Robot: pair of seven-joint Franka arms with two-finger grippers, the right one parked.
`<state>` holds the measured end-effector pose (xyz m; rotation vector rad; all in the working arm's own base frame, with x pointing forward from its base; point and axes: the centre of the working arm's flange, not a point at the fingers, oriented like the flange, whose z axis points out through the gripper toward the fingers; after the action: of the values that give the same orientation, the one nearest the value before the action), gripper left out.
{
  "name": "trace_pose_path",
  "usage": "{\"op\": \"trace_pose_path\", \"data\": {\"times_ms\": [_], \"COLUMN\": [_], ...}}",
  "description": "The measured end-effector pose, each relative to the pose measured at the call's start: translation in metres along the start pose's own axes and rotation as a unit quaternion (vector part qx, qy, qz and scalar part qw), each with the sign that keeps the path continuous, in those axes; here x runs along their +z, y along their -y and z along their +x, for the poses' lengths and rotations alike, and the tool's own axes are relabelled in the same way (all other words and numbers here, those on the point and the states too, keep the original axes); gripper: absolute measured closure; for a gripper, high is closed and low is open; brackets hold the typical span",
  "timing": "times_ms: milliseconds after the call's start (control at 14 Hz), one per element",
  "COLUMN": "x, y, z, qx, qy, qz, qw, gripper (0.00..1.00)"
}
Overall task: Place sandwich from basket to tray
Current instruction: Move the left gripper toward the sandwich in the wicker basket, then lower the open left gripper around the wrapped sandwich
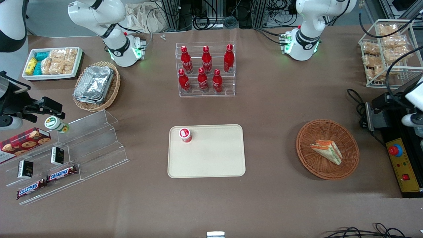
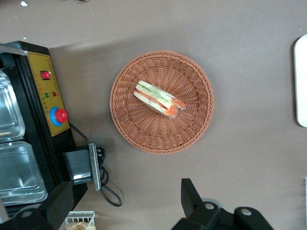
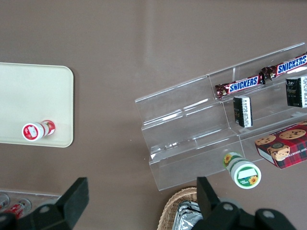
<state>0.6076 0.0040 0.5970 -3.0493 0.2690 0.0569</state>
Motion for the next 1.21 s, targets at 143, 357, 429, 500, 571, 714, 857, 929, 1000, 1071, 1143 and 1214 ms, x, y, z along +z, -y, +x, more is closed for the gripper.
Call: {"op": "trace_pose_path", "data": {"times_ms": [143,357,429,500,571,714,857,929,1000,1071,1143,1214], "x": [0.032,0.091,0.11,0.129,0.144,0.166,0.182,0.189,0.197,0.207,0.219,0.229], "y": [-0.002,-0.006,-0.008,-0.011,-0.013,-0.014,-0.014,-0.015,-0.016,-0.016,-0.017,-0.018], "z": [0.007,0.015,0.017,0.017,0.017,0.022,0.025,0.025,0.025,0.025,0.026,0.026], "qx": [0.003,0.005,-0.001,-0.021,-0.046,-0.09,-0.134,-0.157,-0.18,-0.209,-0.24,-0.263], "qy": [0.0,-0.007,-0.009,-0.005,0.0,-0.003,-0.014,-0.019,-0.024,-0.031,-0.033,-0.033], "qz": [0.0,-0.003,-0.008,-0.018,-0.03,-0.039,-0.038,-0.039,-0.039,-0.039,-0.04,-0.041], "qw": [1.0,1.0,0.9999,0.9996,0.9985,0.9952,0.9901,0.9867,0.9826,0.9767,0.9693,0.9634], "gripper": [0.0,0.0,0.0,0.0,0.0,0.0,0.0,0.0,0.0,0.0,0.0,0.0]}}
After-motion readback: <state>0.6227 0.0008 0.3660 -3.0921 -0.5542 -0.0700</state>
